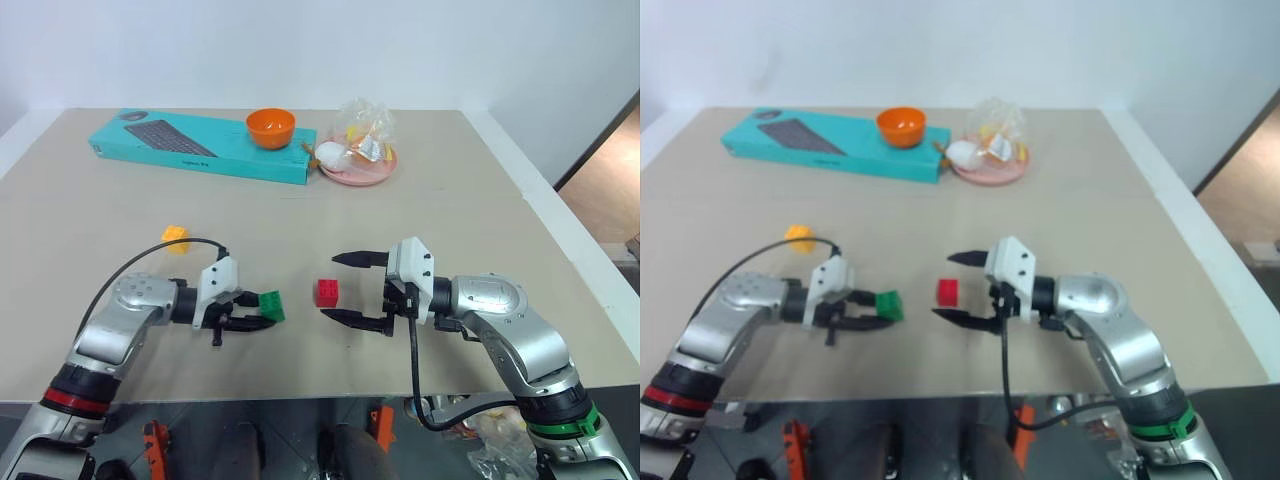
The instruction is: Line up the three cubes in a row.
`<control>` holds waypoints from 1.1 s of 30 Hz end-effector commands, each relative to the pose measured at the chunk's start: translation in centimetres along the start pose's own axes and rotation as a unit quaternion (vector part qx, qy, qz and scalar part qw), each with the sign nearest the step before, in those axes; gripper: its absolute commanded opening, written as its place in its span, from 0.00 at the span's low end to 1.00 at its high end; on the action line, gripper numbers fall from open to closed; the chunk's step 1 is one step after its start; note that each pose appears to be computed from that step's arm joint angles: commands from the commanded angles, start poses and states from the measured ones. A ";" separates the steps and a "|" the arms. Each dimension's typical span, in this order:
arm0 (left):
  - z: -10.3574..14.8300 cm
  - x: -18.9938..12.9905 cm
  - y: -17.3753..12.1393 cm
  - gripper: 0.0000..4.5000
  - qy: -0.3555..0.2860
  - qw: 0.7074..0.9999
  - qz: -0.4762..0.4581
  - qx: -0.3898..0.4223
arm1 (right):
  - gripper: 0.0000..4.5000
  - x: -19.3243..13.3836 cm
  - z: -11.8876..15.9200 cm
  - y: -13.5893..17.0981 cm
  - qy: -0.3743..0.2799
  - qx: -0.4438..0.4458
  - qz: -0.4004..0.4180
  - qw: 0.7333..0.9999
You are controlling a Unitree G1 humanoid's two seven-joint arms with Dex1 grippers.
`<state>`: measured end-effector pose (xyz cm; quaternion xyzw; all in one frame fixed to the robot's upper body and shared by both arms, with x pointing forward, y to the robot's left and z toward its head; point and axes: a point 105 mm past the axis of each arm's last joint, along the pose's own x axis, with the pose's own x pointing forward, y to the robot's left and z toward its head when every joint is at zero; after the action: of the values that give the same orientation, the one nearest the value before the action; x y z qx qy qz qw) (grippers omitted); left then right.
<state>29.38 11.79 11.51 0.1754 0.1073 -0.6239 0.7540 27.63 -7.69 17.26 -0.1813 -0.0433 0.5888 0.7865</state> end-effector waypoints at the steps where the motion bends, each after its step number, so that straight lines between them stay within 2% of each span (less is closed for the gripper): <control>1: 1.0 0.6 0.7 0.29 -0.007 1.000 0.004 0.024 | 1.00 -0.1 0.8 -0.2 -0.009 -0.021 -0.009 1.000; 6: 1.1 1.4 1.6 0.29 0.001 0.999 0.008 0.048 | 1.00 -0.2 0.8 -0.4 -0.008 -0.022 -0.017 1.000; 11: 0.9 0.8 2.6 0.29 0.010 0.998 0.014 0.055 | 1.00 -0.4 0.7 -0.3 -0.005 -0.020 -0.019 1.000; 32: -0.8 0.9 2.7 0.29 0.046 0.996 -0.008 0.070 | 1.00 -0.7 0.5 -0.4 0.004 -0.019 -0.022 1.000; 33: -0.9 0.8 2.6 0.40 0.050 0.996 -0.010 0.069 | 1.00 -0.7 0.4 -0.4 0.004 -0.018 -0.021 1.000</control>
<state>31.93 11.75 10.49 0.2460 0.1025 -0.6305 0.7290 27.86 -8.27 16.74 -0.1864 -0.0322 0.5728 0.7976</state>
